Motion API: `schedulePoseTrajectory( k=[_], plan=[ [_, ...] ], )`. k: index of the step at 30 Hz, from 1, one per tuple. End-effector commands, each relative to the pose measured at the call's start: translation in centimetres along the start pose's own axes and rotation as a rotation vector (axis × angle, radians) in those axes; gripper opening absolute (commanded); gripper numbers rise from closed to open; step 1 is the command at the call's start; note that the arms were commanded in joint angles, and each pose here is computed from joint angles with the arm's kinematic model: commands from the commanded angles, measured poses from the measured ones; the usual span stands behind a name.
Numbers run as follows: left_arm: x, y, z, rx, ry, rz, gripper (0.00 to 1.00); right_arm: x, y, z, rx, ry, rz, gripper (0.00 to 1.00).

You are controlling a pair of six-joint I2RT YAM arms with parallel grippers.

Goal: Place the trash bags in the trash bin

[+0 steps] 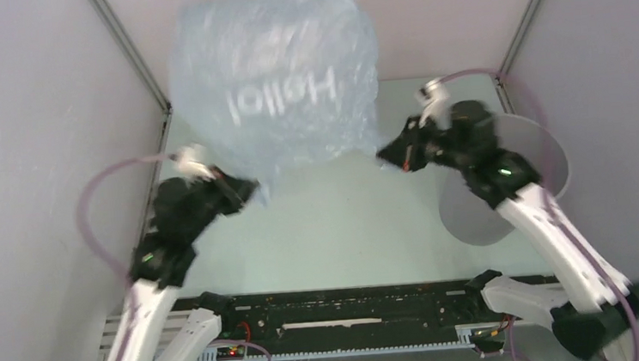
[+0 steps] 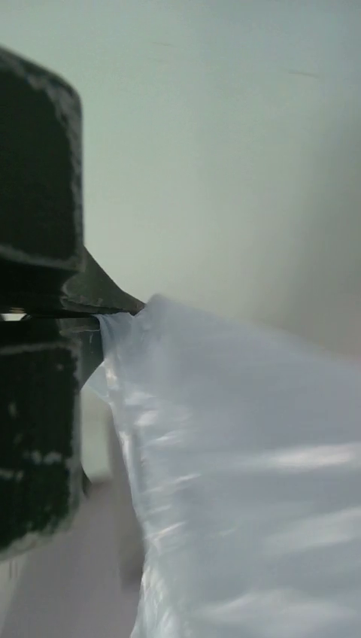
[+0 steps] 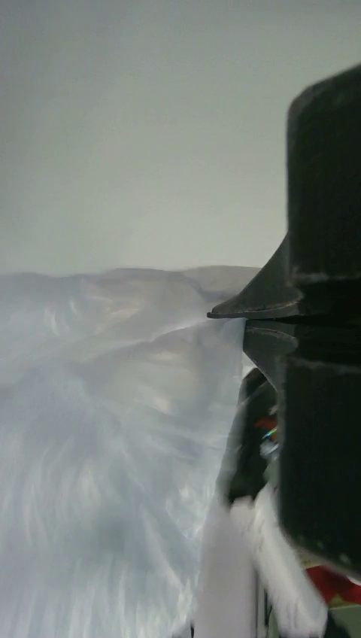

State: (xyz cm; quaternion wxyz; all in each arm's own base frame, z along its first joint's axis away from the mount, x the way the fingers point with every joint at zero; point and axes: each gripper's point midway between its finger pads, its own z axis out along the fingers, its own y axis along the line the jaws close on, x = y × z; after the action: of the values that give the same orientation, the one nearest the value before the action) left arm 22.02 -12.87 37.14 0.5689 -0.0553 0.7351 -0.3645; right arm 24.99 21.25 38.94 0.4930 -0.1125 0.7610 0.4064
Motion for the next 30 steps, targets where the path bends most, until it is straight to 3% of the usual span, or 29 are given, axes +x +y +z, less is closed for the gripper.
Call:
schedulePoseTrajectory(
  k=[1, 4, 6, 9, 12, 13, 16, 20, 22, 25, 27, 30],
  plan=[
    [18.3, 13.5, -1.1, -0.396, 0.462, -0.165, 0.00, 16.5, -9.0, 3.4, 0.170, 0.463, 0.214, 0.00],
    [16.2, 12.4, -1.5, -0.343, 0.327, -0.170, 0.00, 17.3, -8.1, 2.9, 0.162, 0.480, 0.180, 0.00],
    [12.7, 10.9, -1.2, -0.313, 0.244, -0.119, 0.01, 14.8, -7.3, 3.0, 0.146, 0.401, 0.147, 0.00],
    [7.7, 7.4, 1.3, -0.255, 0.252, -0.042, 0.00, 10.0, -6.2, 3.4, 0.118, 0.318, 0.132, 0.00],
    [-0.5, 2.4, 3.2, -0.189, 0.172, 0.052, 0.00, 2.5, -3.9, 3.4, 0.106, 0.219, 0.054, 0.00],
    [-5.2, -0.9, 2.8, -0.134, 0.081, 0.091, 0.00, -0.1, -3.1, 3.4, 0.107, 0.182, 0.022, 0.00],
    [-14.4, -8.8, 1.1, 0.031, -0.095, 0.178, 0.00, -8.2, 0.7, 1.4, 0.078, 0.023, -0.071, 0.00],
    [-21.1, -16.5, -2.8, 0.240, -0.272, 0.213, 0.00, -16.0, 6.2, -2.8, 0.011, -0.192, -0.155, 0.00],
    [-21.6, -18.0, -4.1, 0.309, -0.313, 0.216, 0.00, -17.5, 8.4, -4.5, -0.051, -0.262, -0.175, 0.00],
    [-18.4, -14.4, -4.6, 0.234, -0.320, 0.224, 0.00, -15.6, 8.6, -4.7, -0.105, -0.277, -0.176, 0.00],
    [-13.4, -7.4, -2.3, 0.031, -0.235, 0.171, 0.00, -11.6, 5.5, -2.8, -0.064, -0.220, -0.136, 0.00],
    [-0.1, 6.5, -0.1, -0.399, 0.096, 0.058, 0.00, -1.6, -1.6, 1.2, 0.045, -0.016, -0.001, 0.00]
  ],
)
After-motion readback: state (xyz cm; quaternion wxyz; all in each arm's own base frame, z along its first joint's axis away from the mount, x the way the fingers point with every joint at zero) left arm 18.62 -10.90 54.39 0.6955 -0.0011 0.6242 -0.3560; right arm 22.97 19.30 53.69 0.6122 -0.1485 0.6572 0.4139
